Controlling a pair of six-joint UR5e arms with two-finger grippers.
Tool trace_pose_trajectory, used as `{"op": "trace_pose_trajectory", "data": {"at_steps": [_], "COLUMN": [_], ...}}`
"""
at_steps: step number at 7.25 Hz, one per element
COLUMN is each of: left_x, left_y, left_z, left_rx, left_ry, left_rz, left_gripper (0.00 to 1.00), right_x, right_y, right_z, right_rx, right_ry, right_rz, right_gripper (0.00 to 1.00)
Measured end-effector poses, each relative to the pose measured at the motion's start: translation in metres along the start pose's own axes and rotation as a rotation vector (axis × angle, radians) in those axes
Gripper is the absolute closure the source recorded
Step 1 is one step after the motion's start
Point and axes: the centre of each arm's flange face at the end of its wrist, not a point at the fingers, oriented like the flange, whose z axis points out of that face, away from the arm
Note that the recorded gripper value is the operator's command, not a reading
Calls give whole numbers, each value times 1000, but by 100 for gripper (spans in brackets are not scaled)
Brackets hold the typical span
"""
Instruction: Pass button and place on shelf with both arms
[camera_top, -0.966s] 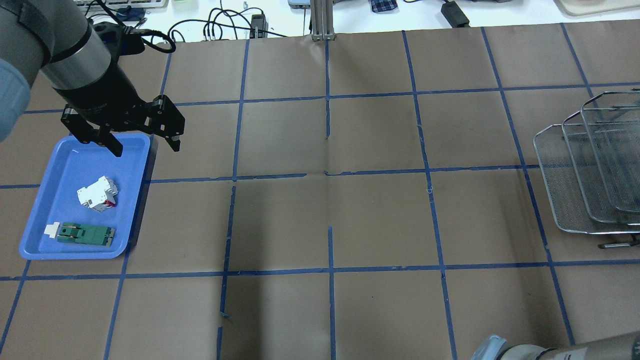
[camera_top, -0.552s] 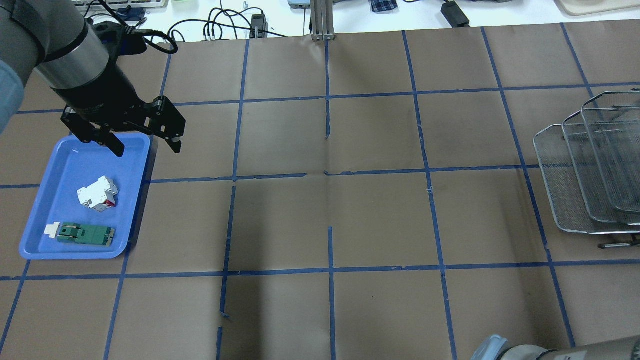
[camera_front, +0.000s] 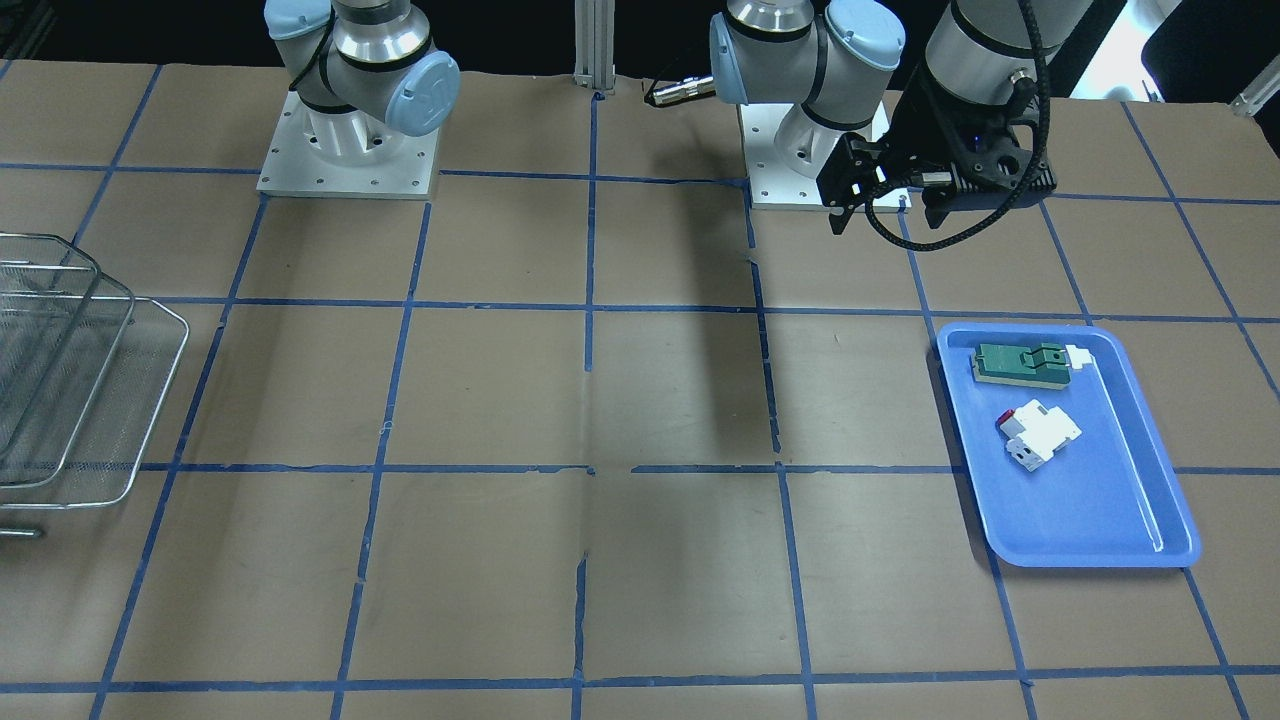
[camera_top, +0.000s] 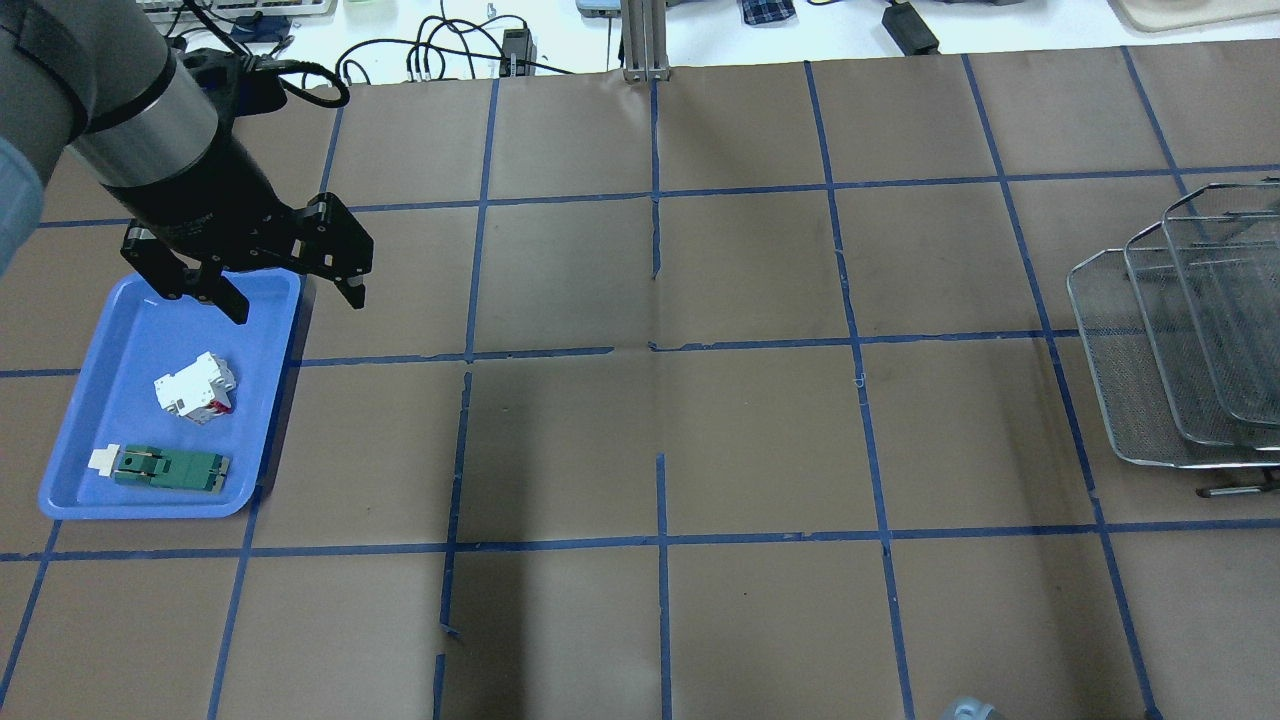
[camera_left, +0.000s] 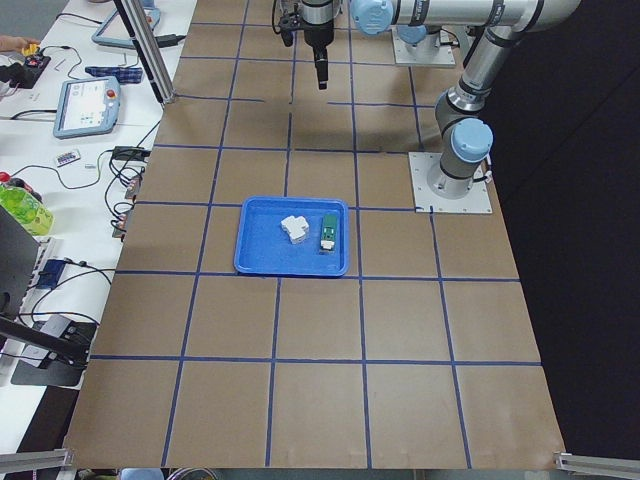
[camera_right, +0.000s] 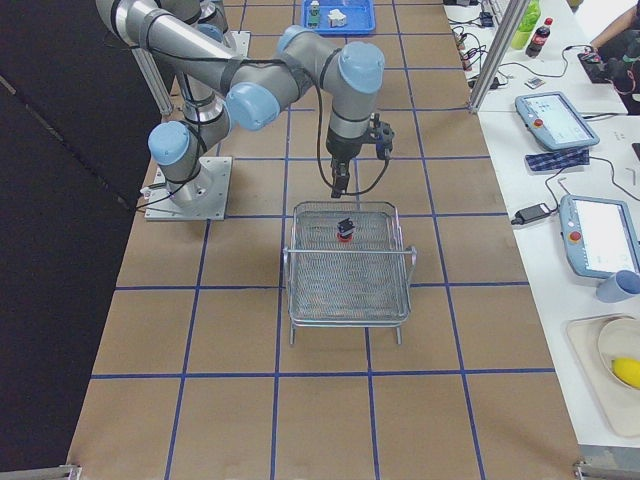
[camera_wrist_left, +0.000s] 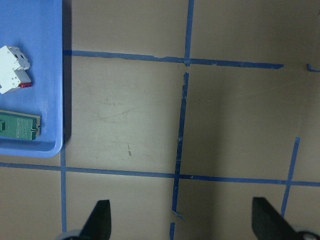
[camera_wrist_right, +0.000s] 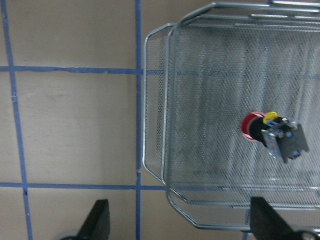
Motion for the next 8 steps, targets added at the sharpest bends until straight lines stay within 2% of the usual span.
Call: {"op": "trace_pose_trajectory", "data": {"at_steps": [1,2,6,8], "left_x": [0,0,0,-1], "left_y": [1,2,5,5], "left_z": [2,4,6,5], "left_rx": [-4,-10,-11,-8], "left_ry": [-2,-2,-4,-4], "left_rz": [-1,-1,0,0], "left_gripper": [0,0,0,0], "right_x": [-48,-94,-238,-275], "right_y": [-1,7,24,29], "right_z": [-16,-31,-49,-51], "right_rx": [27,36,56,69], "right_ry": [2,2,-2,-8], "right_rz": [-43,-32,165,184], "right_gripper": [0,0,0,0]}}
